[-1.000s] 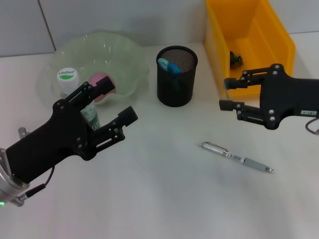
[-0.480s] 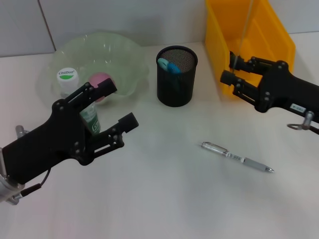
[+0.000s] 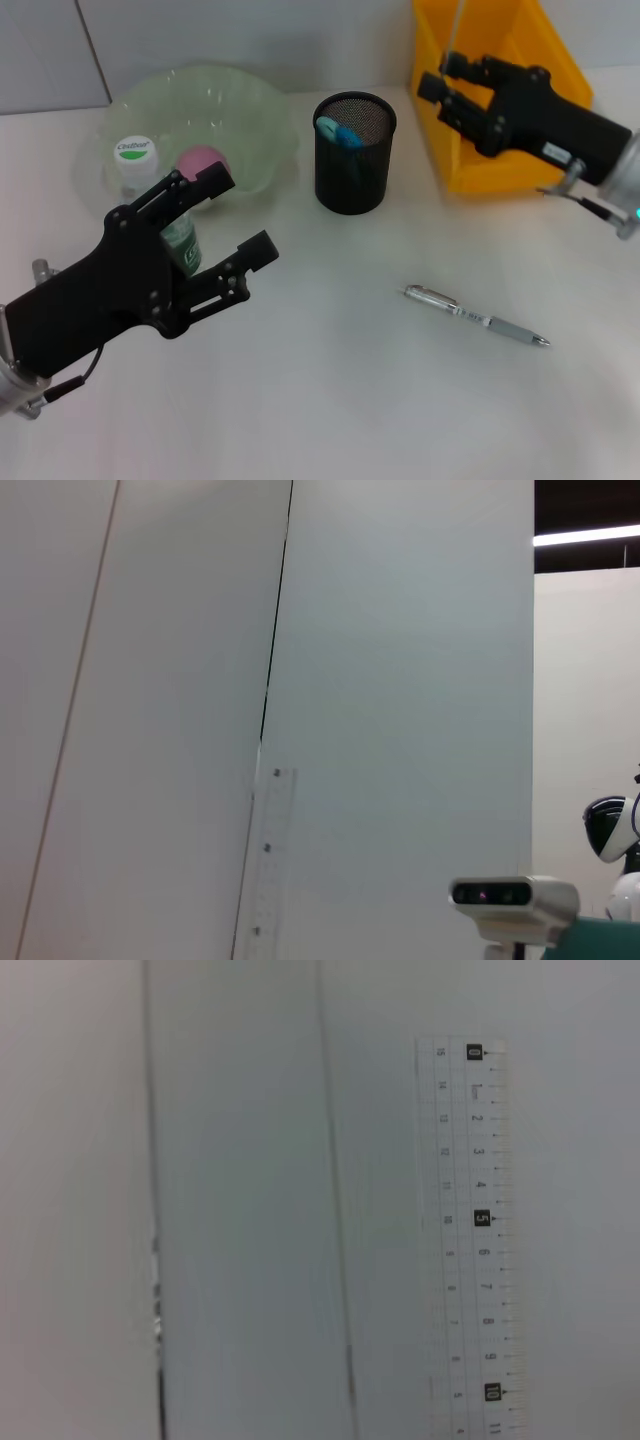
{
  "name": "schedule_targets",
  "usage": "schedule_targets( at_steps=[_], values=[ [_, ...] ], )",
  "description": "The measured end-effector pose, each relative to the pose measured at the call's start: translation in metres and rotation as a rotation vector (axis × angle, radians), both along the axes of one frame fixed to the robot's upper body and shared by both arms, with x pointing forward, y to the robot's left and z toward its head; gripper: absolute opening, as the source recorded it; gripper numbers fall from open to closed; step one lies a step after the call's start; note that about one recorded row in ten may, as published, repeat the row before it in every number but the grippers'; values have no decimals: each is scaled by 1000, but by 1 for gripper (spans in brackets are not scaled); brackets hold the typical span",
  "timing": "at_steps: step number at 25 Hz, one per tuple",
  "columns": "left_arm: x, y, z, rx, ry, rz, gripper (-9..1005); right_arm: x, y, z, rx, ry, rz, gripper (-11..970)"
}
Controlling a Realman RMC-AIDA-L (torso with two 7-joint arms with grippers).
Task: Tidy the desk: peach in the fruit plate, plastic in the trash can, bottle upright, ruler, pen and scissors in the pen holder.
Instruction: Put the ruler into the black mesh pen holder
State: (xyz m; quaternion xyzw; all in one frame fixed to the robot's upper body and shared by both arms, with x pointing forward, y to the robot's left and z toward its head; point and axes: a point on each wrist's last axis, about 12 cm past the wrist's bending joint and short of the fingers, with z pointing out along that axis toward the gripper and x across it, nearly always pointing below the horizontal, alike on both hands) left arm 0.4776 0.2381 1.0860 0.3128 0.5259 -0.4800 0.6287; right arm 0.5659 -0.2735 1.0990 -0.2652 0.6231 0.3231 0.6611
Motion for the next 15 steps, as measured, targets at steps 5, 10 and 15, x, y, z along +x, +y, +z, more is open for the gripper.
schedule_targets(
  at_steps=[5,10,15],
  values=[
    [-2,0,-2,-4,9,4,834,24,13,10,-8,-3,-38,382],
    [-2,-1,-3,-6,13,8,834,44,25,15,-17,13,-79,382],
    [-2,-1,-3,-9,18,11,834,54,37,13,-59,16,-96,382]
  ],
)
